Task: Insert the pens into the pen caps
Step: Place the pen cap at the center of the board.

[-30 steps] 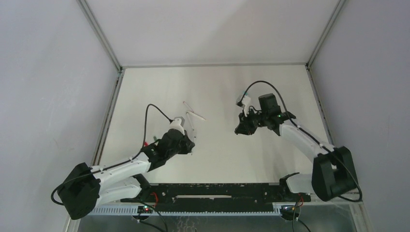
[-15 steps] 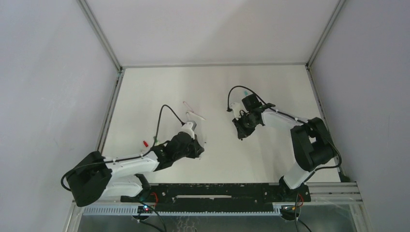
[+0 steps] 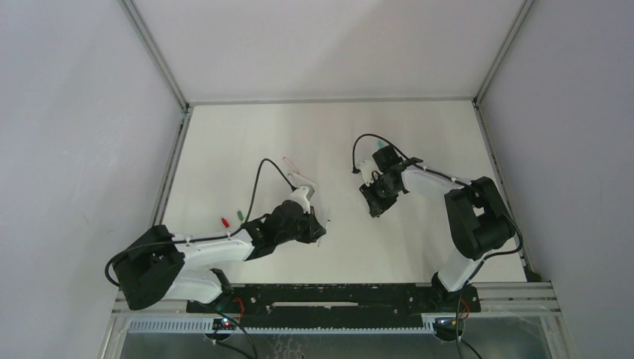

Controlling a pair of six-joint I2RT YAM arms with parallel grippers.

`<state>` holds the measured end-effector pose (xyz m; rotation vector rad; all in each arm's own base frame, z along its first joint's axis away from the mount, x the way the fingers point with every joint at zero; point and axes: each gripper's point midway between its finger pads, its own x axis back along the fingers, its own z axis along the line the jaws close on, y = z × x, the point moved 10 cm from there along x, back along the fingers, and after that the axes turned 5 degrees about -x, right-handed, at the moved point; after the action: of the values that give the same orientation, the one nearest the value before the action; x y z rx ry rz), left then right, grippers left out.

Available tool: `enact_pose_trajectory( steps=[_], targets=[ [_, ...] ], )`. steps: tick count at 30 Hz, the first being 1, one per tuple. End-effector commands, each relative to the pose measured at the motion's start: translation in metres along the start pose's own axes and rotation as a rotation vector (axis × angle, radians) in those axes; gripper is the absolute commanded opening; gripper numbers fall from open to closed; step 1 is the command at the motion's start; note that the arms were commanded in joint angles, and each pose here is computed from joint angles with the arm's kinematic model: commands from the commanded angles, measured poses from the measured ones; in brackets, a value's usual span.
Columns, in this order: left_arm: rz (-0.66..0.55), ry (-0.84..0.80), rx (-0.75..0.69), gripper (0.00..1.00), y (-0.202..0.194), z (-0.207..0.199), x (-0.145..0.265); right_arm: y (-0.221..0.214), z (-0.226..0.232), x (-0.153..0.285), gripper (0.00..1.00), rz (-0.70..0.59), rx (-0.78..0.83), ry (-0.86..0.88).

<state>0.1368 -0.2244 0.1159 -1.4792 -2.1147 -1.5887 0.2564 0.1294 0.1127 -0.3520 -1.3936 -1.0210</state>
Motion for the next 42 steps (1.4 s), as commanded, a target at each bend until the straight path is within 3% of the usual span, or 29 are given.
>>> enact_pose_trajectory(
  steps=[1,6,10,14,16,19,27,42],
  targets=[
    [-0.046,-0.092,-0.038,0.0,0.019,-0.02,-0.001,0.013,0.0,0.02,0.4,-0.064,-0.023,0.017],
    [-0.015,-0.16,-0.079,0.0,0.017,-0.025,0.0,0.016,0.004,0.058,0.43,-0.194,0.018,0.094],
    [0.025,-0.233,-0.128,0.0,0.018,-0.031,0.001,0.01,0.017,0.086,0.46,-0.318,0.203,0.215],
    [0.072,-0.297,-0.175,0.0,0.02,-0.037,0.002,-0.022,0.05,0.092,0.49,-0.482,0.697,0.434],
    [0.1,-0.331,-0.194,0.0,0.02,-0.041,0.001,-0.041,0.067,0.091,0.56,-0.578,0.958,0.523],
    [0.131,-0.386,-0.213,0.0,0.022,-0.047,-0.001,-0.058,0.074,0.087,0.66,-0.654,1.16,0.541],
    [0.196,-0.478,-0.246,0.0,0.027,-0.066,-0.013,-0.057,0.077,0.077,0.64,-0.624,1.251,0.488],
    [0.236,-0.542,-0.278,0.0,0.027,-0.084,-0.02,-0.049,0.084,0.046,0.56,-0.41,1.275,0.379]
  ],
)
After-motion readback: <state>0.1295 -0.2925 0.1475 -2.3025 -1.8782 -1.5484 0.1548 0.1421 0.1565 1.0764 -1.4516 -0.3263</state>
